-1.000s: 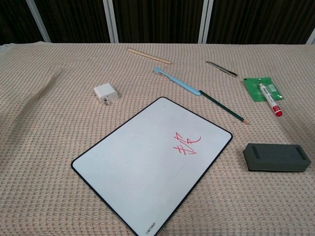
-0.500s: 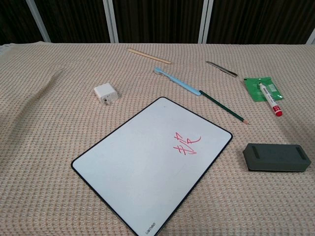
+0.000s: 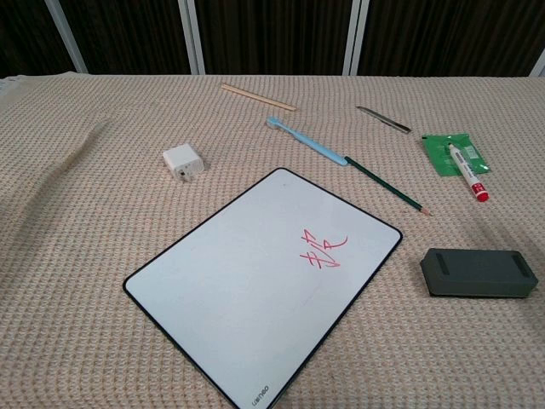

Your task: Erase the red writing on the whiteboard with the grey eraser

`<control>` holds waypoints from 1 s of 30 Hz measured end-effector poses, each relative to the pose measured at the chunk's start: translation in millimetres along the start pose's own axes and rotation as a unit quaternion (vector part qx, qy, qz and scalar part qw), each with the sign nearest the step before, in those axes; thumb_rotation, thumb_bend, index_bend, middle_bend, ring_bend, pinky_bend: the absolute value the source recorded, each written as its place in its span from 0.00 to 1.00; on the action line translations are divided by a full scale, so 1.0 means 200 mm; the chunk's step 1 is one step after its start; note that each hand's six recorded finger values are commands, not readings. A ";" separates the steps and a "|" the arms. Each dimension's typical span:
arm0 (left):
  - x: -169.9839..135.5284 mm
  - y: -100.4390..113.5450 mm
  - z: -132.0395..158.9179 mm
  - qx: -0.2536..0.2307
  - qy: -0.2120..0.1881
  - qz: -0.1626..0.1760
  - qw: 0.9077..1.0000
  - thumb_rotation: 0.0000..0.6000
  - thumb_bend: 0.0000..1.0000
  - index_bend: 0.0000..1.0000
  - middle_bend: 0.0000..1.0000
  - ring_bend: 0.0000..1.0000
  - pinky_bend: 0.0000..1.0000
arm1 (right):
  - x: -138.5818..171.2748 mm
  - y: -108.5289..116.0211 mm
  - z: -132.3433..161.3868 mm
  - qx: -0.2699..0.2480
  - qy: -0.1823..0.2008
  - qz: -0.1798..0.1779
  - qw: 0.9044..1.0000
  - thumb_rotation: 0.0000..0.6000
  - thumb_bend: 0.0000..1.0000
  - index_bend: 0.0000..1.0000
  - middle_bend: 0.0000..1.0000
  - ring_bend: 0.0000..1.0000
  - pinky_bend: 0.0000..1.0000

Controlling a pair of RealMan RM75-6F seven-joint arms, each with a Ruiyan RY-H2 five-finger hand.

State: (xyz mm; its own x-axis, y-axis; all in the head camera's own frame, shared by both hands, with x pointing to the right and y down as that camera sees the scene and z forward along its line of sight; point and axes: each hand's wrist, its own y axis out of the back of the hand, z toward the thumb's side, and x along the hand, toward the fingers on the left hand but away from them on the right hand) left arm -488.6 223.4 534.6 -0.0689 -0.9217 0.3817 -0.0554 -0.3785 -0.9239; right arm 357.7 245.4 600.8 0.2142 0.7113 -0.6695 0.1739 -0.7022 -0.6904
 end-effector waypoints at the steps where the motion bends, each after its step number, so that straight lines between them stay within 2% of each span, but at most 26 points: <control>1: 0.00 0.00 0.00 0.000 0.001 0.000 1.000 1.00 0.53 0.09 0.01 0.00 0.00 | -0.02 0.00 0.01 0.003 0.001 0.003 1.000 1.00 0.08 0.03 0.15 0.14 0.16; 12: 0.01 0.00 -0.01 0.001 0.005 -0.001 1.000 1.00 0.53 0.09 0.01 0.00 0.00 | -0.23 -0.11 0.16 0.028 0.020 0.041 0.999 1.00 0.13 0.13 0.23 0.19 0.22; 17: 0.01 0.00 -0.01 -0.001 0.006 -0.001 1.000 1.00 0.52 0.09 0.01 0.00 0.00 | -0.29 -0.17 0.22 0.034 0.025 0.056 0.998 1.00 0.16 0.18 0.27 0.24 0.30; 23: 0.01 0.00 -0.01 -0.001 0.007 -0.002 1.000 1.00 0.53 0.09 0.01 0.00 0.00 | -0.34 -0.22 0.28 0.038 0.030 0.060 0.997 1.00 0.24 0.23 0.31 0.29 0.35; 30: 0.02 0.00 -0.02 0.000 0.009 -0.001 1.000 1.00 0.53 0.09 0.01 0.00 0.00 | -0.37 -0.25 0.31 0.049 0.030 0.056 0.997 1.00 0.29 0.30 0.35 0.33 0.39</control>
State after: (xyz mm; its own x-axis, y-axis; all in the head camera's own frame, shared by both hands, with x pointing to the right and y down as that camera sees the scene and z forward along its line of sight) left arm -492.4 220.4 535.3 -0.0862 -0.9190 0.3847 -0.0562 -0.3811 -0.9228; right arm 272.6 229.1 668.3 0.2841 0.6233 -0.7285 0.0519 -0.7687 -0.6374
